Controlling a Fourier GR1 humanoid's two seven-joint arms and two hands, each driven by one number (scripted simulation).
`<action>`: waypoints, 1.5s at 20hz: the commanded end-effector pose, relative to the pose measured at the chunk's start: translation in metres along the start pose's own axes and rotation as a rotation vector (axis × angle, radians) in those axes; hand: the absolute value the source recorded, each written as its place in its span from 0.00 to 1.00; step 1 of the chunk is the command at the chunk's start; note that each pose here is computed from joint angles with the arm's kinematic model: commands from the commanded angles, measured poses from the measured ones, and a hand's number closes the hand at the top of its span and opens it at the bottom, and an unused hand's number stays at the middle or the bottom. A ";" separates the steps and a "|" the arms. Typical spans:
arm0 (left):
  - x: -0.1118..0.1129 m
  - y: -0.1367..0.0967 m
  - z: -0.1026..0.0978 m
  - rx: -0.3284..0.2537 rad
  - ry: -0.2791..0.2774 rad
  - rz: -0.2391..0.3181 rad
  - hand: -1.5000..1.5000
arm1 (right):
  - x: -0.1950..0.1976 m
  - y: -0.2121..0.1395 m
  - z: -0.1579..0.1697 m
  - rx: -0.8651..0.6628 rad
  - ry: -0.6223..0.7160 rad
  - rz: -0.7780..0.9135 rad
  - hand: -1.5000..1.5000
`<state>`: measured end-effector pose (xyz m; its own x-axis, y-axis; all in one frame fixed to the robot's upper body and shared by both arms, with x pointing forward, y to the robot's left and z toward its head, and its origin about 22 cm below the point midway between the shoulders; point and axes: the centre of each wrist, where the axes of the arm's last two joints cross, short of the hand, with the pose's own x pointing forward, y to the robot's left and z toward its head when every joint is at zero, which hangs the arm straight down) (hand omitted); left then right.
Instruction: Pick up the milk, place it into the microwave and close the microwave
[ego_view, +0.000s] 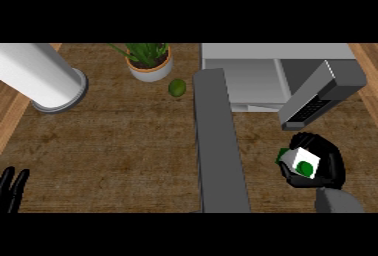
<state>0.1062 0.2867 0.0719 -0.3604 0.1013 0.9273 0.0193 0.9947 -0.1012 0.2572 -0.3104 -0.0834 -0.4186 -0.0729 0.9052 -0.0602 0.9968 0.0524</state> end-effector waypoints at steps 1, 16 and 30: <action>0.008 -0.010 0.005 0.013 -0.003 0.008 0.00 | 0.023 0.027 0.007 0.044 -0.031 -0.019 1.00; -0.005 0.012 0.016 0.015 0.005 -0.004 0.00 | 0.040 0.087 -0.119 0.042 0.049 0.193 1.00; 0.002 0.025 0.000 -0.037 -0.005 0.000 0.00 | 0.018 0.088 -0.200 0.030 0.044 0.265 1.00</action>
<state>0.1107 0.3085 0.0676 -0.3493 0.1044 0.9312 0.0337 0.9945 -0.0988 0.4137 -0.2095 0.0157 -0.3754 0.1675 0.9116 -0.0156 0.9823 -0.1869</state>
